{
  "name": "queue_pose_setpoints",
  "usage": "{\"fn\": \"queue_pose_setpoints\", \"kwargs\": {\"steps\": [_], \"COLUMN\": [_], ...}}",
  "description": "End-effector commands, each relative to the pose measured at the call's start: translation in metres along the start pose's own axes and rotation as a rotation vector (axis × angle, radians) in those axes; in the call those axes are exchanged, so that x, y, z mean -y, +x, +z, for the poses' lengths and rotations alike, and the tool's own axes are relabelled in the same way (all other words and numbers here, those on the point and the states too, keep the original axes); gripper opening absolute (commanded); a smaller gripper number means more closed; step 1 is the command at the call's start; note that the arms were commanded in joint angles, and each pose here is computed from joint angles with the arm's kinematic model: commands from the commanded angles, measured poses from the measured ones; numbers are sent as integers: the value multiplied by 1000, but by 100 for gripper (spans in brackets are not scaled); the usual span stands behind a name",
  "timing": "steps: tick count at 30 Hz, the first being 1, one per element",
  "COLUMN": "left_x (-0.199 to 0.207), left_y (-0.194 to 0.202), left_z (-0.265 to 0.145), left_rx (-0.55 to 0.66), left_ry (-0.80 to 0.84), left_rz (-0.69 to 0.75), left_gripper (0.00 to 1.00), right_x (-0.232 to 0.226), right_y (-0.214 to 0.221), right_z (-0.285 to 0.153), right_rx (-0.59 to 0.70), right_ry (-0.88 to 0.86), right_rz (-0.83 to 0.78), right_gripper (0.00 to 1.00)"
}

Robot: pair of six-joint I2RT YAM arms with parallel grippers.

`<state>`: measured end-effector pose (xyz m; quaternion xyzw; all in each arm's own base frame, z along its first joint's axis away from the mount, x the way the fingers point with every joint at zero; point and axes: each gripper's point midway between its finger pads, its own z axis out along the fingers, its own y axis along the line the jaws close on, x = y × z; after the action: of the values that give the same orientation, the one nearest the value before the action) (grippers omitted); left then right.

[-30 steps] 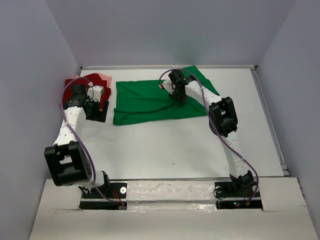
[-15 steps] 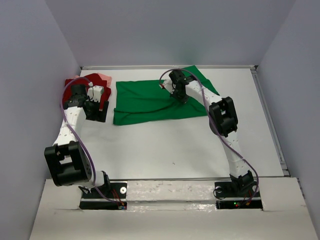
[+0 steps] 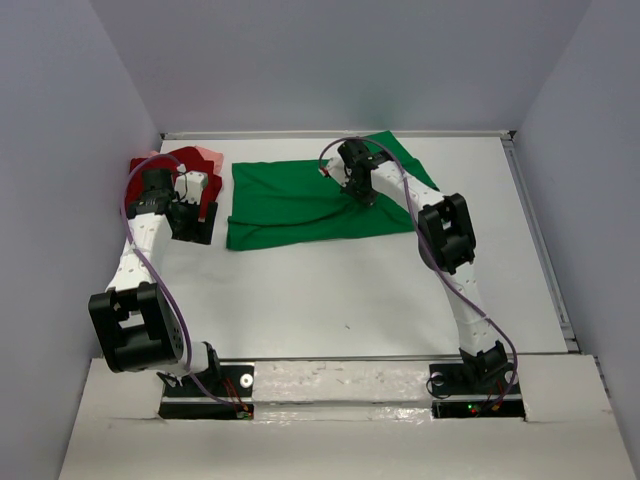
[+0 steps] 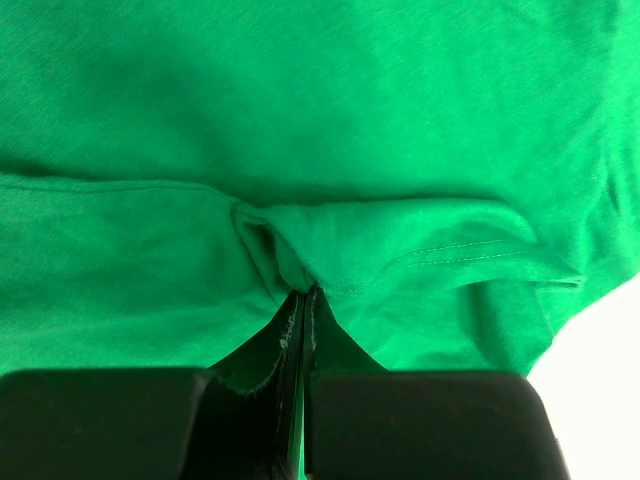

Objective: Fold and stack the t-shirts
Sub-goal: Fold the tshirt

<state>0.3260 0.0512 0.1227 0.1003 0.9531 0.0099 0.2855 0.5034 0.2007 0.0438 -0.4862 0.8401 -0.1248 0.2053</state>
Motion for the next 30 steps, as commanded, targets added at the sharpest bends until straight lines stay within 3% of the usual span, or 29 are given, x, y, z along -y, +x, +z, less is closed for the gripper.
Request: {"fn": "queue_pose_setpoints", "kwargs": {"steps": [1,8,30], "left_x": [-3,-2,-4], "left_y": [-6,-4,1], "left_z": [-6,-7,-3], "left_rx": [32,34,17], "left_ry": [-15,-15,-22], "left_rz": [-1,-1,-3], "left_gripper": [99,99,99], "right_x": [42,61,70], "right_y": [-26,-37,-72], "right_z": [-32,-29,-26], "right_rx": [107,141,243], "right_ry": [125,216,279], "right_rz": [20,-11,-75], "right_gripper": [0,0,0]}}
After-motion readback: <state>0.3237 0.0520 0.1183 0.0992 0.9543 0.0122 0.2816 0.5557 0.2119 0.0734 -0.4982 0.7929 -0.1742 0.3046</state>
